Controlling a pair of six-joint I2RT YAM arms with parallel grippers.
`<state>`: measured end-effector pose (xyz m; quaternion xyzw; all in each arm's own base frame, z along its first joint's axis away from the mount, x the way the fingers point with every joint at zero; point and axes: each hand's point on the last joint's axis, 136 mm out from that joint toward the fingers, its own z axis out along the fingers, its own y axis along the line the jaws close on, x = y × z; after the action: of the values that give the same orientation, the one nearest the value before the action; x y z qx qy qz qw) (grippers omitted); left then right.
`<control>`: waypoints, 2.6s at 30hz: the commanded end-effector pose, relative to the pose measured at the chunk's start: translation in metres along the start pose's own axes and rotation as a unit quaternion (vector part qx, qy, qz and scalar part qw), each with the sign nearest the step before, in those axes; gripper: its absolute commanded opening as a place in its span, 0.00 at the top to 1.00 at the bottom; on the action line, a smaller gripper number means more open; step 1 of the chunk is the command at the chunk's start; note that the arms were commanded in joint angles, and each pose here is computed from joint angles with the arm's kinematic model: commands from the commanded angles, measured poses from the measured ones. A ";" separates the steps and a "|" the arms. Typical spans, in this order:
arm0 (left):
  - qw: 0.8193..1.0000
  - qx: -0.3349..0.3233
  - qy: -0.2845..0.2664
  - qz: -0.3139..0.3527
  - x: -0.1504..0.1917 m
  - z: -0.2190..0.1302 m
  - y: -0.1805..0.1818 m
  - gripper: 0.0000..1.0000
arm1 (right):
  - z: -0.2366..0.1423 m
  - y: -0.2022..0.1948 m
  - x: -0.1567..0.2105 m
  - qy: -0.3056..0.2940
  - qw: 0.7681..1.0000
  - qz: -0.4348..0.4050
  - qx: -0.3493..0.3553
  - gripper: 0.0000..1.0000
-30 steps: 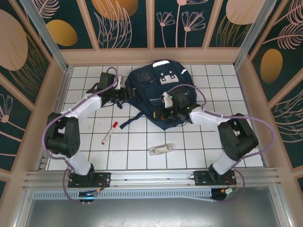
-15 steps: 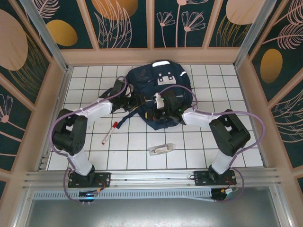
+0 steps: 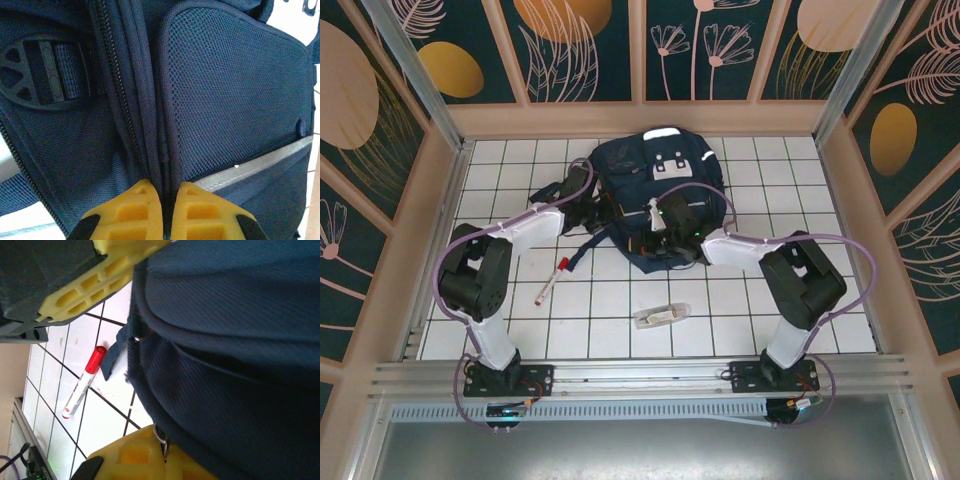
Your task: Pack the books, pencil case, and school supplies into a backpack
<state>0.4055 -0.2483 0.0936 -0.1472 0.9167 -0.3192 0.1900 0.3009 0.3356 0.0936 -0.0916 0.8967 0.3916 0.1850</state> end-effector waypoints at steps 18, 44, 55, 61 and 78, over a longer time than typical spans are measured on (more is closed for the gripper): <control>0.988 -0.035 -0.049 0.142 -0.120 -0.007 0.013 1.00 | -0.092 -0.073 0.005 0.003 0.996 0.074 0.051 1.00; 1.000 -0.003 -0.028 -0.008 -0.001 -0.056 0.015 0.57 | 0.002 0.067 -0.012 0.036 0.992 -0.017 -0.119 1.00; 0.997 -0.063 -0.032 -0.019 -0.001 -0.027 0.043 0.63 | 0.007 0.069 -0.003 0.027 0.995 -0.010 -0.096 1.00; 0.992 -0.108 -0.057 0.032 -0.022 -0.031 0.050 1.00 | -0.005 0.035 0.005 0.037 0.998 0.018 -0.050 1.00; 0.979 -0.021 -0.020 0.201 -0.077 -0.024 0.009 1.00 | -0.108 -0.115 0.000 -0.011 0.986 0.082 0.144 1.00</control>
<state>0.4258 -0.2113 0.1100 -0.0293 0.9387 -0.2674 0.2157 0.3273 0.2171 0.1140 -0.0024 0.9082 0.3618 0.2105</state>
